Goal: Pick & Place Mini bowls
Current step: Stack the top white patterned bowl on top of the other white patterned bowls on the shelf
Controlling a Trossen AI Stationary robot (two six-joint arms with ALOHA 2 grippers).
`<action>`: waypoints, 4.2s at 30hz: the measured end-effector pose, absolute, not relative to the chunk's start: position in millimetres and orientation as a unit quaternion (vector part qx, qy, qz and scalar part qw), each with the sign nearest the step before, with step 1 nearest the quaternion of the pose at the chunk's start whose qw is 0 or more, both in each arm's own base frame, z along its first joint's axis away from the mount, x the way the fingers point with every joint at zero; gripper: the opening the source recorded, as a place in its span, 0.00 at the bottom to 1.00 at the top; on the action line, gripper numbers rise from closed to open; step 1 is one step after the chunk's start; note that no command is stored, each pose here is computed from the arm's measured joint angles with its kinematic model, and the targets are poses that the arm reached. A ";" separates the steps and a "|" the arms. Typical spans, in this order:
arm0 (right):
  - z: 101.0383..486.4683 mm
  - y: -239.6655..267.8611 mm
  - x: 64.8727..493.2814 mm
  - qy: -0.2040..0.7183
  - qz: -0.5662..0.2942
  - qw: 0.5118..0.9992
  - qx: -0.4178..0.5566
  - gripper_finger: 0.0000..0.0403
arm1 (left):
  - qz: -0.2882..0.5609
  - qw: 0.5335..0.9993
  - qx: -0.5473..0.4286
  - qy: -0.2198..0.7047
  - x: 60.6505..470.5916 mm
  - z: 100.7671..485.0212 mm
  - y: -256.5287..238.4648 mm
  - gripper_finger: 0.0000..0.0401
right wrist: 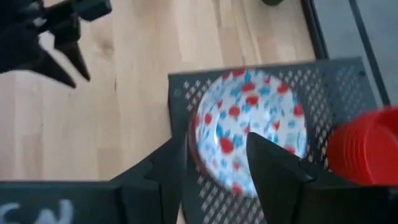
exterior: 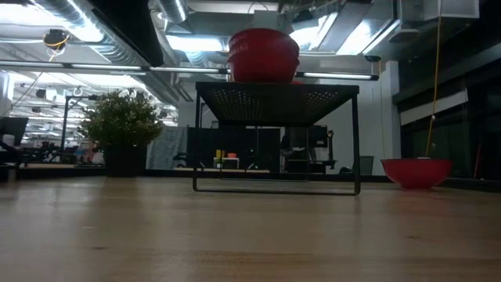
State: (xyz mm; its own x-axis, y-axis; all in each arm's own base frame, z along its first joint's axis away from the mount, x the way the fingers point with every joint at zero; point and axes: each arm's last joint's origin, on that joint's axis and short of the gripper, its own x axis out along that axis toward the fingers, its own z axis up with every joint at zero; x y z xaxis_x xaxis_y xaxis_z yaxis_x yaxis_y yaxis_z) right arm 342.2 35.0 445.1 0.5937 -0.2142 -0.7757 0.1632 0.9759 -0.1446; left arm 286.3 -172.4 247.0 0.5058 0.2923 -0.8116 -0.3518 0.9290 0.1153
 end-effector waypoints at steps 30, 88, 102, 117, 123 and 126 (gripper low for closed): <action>394.1 163.0 291.5 0.451 -0.230 0.861 0.045 0.41 | 0.189 0.869 -0.050 0.454 287.6 247.4 -173.0 0.23; 256.8 25.2 159.0 0.494 -0.390 0.745 0.219 0.41 | 0.162 0.837 -0.054 0.520 280.1 243.6 -171.9 0.23; 214.7 3.6 162.8 0.506 -0.389 0.742 0.204 0.41 | 0.161 0.836 -0.055 0.521 280.1 243.5 -172.0 0.23; 203.2 -12.4 166.9 0.500 -0.381 0.753 0.193 0.41 | 0.161 0.837 -0.055 0.521 280.1 243.5 -172.0 0.23; 199.4 -21.3 169.1 0.513 -0.386 0.740 0.200 0.41 | 0.162 0.837 -0.054 0.520 280.1 243.6 -171.9 0.23; 196.2 -24.1 172.6 0.522 -0.377 0.737 0.205 0.41 | 0.163 0.837 -0.055 0.520 280.1 243.6 -171.9 0.23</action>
